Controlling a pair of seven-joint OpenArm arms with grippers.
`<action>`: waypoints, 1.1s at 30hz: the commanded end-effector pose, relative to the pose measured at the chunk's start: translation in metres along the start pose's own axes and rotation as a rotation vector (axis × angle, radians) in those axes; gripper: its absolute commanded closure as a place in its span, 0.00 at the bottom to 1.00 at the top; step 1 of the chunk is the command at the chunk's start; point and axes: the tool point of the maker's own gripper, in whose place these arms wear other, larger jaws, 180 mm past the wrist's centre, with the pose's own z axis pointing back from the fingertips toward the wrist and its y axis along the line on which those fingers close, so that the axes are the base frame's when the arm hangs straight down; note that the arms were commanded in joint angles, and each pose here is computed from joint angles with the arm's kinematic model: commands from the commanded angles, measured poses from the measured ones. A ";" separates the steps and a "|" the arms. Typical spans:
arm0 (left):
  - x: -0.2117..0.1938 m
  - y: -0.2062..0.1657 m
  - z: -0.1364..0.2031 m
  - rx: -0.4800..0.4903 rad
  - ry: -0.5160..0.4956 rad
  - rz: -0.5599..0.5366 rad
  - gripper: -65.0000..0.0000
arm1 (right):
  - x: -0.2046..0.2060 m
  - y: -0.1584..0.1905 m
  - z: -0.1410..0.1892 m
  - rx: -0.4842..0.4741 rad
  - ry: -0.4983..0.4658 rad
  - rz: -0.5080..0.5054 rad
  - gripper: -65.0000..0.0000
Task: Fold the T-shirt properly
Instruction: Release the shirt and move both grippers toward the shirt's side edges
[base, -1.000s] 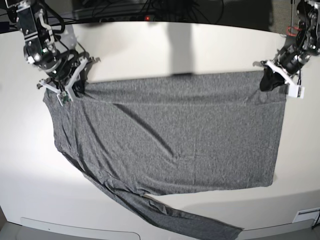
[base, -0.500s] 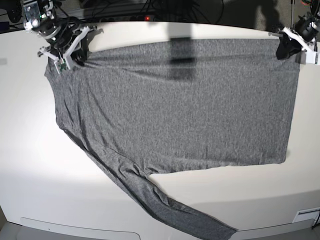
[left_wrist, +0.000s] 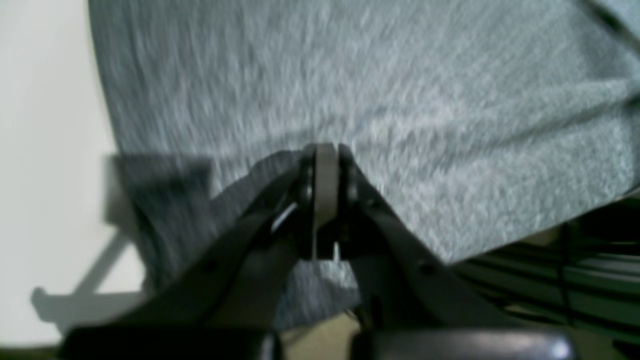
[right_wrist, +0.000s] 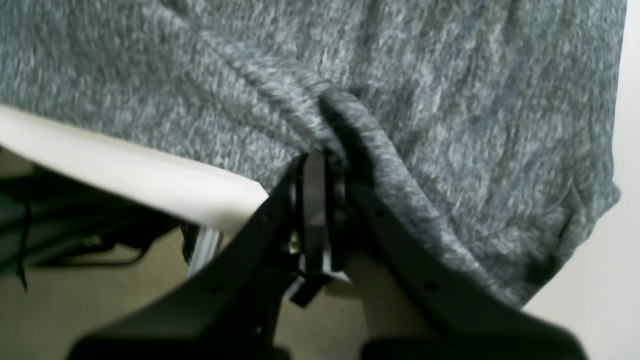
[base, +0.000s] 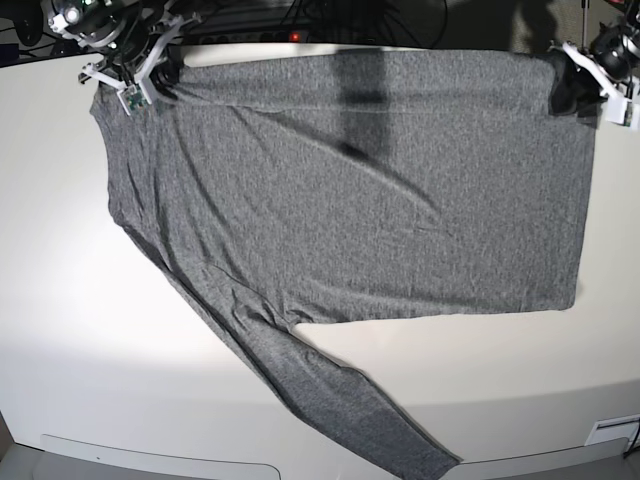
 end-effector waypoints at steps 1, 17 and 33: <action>0.022 0.002 0.005 -0.003 -0.061 -0.031 1.00 | 0.002 -0.005 0.006 -0.015 0.005 0.022 1.00; 0.160 0.056 -0.007 0.200 -0.345 -0.216 0.70 | 0.119 -0.079 0.031 -0.229 -0.305 0.054 0.58; 0.209 0.133 -0.133 0.181 -0.208 -0.109 0.69 | 0.172 -0.127 0.021 -0.252 -0.386 -0.058 0.53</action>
